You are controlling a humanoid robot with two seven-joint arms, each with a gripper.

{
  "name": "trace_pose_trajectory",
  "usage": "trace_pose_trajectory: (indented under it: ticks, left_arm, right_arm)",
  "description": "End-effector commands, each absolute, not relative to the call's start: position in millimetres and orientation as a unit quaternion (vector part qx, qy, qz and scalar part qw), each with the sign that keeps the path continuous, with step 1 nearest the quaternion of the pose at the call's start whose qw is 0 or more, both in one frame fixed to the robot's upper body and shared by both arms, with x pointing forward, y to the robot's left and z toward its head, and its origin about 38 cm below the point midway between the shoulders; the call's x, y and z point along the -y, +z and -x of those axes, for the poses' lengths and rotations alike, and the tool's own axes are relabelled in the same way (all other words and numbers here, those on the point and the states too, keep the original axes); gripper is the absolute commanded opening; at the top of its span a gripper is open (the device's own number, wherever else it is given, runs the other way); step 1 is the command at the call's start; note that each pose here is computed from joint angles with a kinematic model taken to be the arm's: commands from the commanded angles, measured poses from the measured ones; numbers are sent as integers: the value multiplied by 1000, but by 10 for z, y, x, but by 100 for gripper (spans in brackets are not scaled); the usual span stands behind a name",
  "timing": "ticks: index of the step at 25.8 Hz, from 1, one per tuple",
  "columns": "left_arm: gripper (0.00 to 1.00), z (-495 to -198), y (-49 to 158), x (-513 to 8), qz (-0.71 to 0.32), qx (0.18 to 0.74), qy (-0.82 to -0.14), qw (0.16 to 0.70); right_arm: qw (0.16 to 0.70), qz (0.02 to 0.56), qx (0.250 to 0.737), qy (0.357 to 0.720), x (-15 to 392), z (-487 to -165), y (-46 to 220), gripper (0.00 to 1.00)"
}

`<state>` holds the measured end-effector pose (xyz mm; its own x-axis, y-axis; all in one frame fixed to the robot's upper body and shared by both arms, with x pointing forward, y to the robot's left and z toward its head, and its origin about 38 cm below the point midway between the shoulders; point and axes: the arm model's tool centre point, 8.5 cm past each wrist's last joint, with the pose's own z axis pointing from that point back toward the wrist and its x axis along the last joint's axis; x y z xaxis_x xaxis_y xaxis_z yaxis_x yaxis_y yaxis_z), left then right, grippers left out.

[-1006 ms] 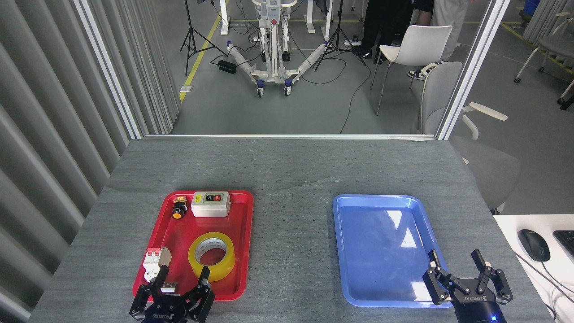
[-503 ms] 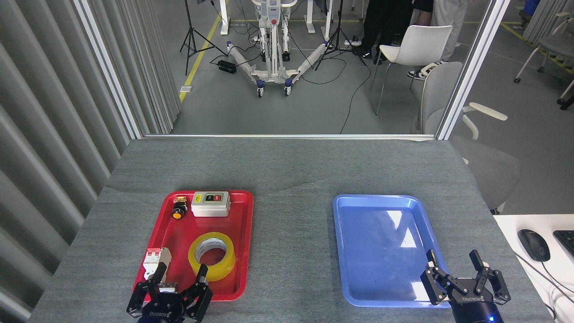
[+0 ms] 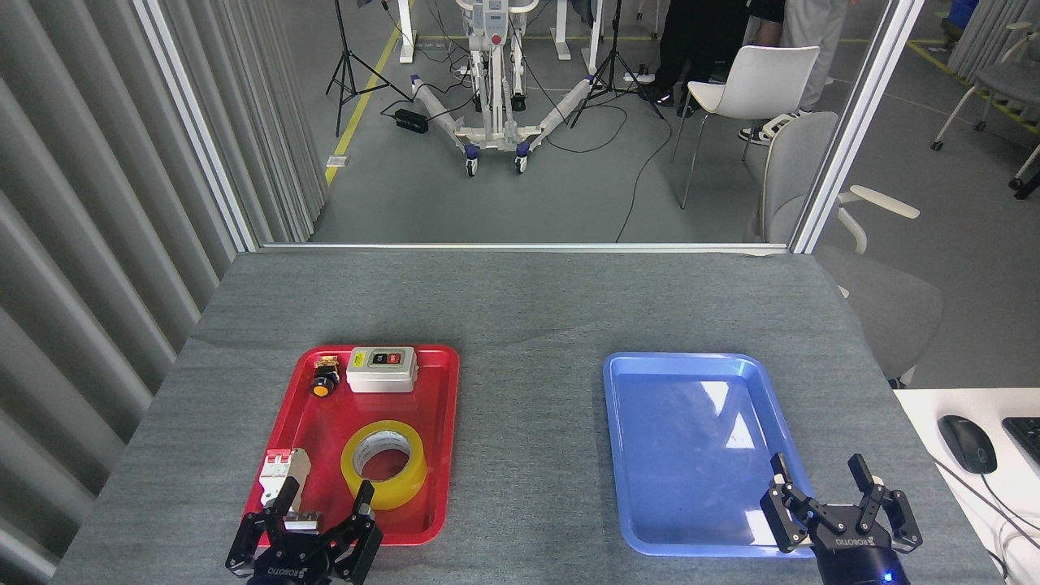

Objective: Place and move tape with both arms

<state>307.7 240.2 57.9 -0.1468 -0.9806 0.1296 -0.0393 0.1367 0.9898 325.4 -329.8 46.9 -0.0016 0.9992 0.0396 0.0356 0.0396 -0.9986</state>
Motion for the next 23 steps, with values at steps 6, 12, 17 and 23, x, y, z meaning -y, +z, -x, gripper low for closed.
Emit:
trace_pose_trajectory:
  ticks: [6,12,17,23]
  left_arm:
    - [100,-3090,588,-2438,-447,574,-485,485]
    - [100,-3095,590,-2483,-450,571,-483,488]
    - [100,-3084,579,-2493,-451,569,-485,488]
    - [100,-3105,604,-2508,-455,569,-480,488]
  right_arm:
    - [500,498,518,483,3293,-3234,472,100]
    - [502,497,518,483,3260,-3230,462,100]
    - [511,488,509,491,3259,-3229,431,100]
    - [514,485,507,493,3258,-3235,428,100]
